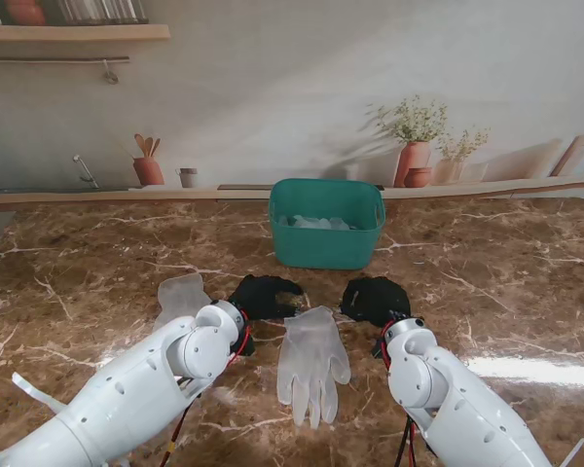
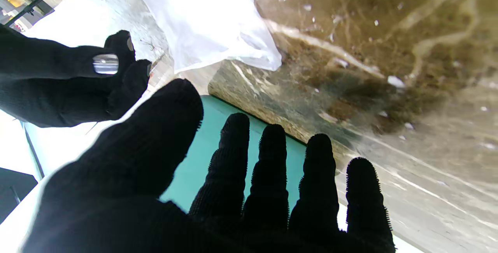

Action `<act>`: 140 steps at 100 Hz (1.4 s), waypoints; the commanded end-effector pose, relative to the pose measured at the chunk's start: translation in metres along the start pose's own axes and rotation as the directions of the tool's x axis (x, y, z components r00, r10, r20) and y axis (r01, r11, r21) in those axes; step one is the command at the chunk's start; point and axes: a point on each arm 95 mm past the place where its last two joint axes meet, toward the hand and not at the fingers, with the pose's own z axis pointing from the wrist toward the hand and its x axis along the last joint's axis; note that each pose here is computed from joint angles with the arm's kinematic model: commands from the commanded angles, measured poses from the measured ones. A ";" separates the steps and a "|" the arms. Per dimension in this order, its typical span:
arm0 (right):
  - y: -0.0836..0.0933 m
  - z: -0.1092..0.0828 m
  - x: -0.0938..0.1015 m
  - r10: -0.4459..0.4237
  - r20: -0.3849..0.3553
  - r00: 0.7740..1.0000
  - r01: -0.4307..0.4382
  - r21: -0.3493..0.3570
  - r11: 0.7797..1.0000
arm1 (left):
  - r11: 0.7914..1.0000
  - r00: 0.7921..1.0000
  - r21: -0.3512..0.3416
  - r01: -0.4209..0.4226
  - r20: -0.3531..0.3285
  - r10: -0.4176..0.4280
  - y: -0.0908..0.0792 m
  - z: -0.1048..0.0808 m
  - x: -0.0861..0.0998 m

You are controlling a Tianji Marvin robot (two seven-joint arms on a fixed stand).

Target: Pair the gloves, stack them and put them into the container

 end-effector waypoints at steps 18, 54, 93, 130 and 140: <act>0.011 -0.020 -0.002 -0.001 0.014 1.000 0.001 0.004 1.000 | 0.998 0.999 0.044 -0.041 -0.023 0.042 -0.036 -0.022 -0.008; 0.018 -0.032 -0.001 -0.002 0.007 1.000 0.003 -0.020 1.000 | 0.985 0.971 0.036 -0.171 0.178 0.162 -0.085 -0.074 -0.064; 0.022 -0.032 0.008 0.004 -0.012 1.000 -0.005 -0.015 1.000 | 0.987 0.891 0.001 -0.160 0.430 0.144 -0.117 -0.116 -0.140; 0.021 -0.030 0.011 0.007 -0.016 1.000 -0.007 -0.010 1.000 | 0.997 0.845 -0.077 -0.009 0.532 0.049 -0.135 -0.114 -0.190; 0.021 -0.029 0.011 0.004 -0.014 1.000 -0.004 -0.007 1.000 | 0.997 0.845 -0.072 0.032 0.535 0.011 -0.135 -0.108 -0.195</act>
